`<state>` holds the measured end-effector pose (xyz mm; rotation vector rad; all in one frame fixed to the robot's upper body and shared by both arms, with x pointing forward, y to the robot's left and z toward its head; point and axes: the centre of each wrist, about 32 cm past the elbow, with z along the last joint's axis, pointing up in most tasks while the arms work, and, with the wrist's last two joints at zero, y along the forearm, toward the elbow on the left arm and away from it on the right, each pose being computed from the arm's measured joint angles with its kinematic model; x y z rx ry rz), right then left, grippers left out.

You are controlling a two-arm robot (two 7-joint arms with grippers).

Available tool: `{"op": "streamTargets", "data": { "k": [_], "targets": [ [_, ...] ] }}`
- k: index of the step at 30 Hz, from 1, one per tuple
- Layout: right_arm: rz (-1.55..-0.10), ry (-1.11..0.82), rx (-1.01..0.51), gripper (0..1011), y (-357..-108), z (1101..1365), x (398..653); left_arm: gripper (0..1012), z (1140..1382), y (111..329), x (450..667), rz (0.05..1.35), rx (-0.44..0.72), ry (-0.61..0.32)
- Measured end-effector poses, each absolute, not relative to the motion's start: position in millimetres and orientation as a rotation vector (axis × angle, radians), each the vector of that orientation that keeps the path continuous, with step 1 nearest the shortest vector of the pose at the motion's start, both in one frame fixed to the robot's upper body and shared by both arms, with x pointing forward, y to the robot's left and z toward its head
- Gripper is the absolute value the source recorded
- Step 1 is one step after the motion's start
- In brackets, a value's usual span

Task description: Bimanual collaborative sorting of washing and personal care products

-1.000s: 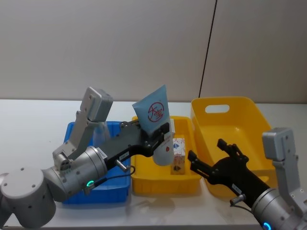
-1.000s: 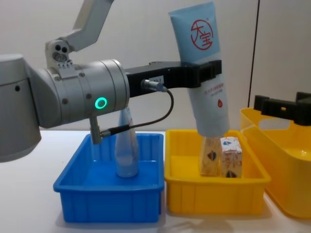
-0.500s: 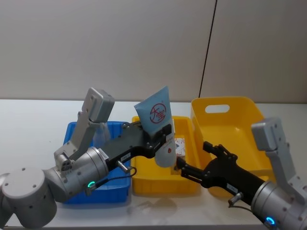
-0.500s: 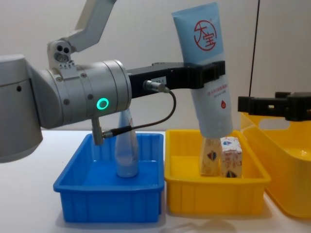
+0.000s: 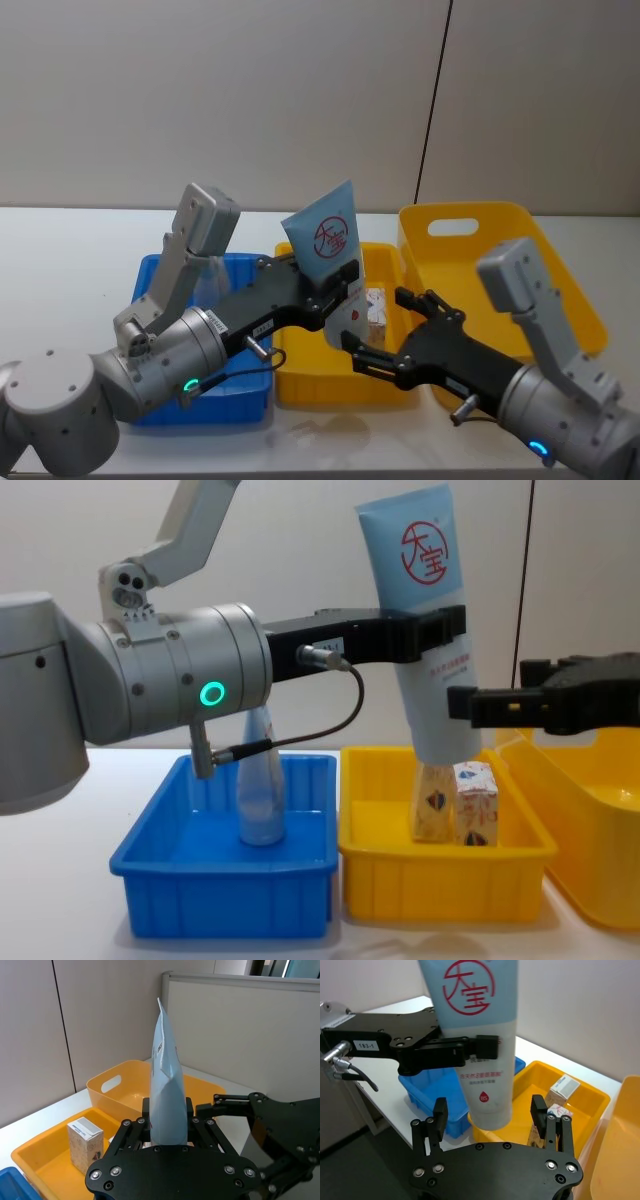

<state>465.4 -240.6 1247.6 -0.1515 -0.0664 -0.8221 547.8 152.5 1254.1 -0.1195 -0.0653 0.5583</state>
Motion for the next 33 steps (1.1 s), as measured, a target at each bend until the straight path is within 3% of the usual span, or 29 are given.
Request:
{"op": "streamTargets", "data": {
  "k": [16,33],
  "targets": [
    [-0.796,-0.176,-0.259,1003,-217,1241,486,299,1254,152,548,0.557,-0.120,-0.065],
    [-0.890,-0.263,-0.277,1003,-184,1221,509,299,1254,153,548,0.558,-0.119,-0.065]
  ]
}}
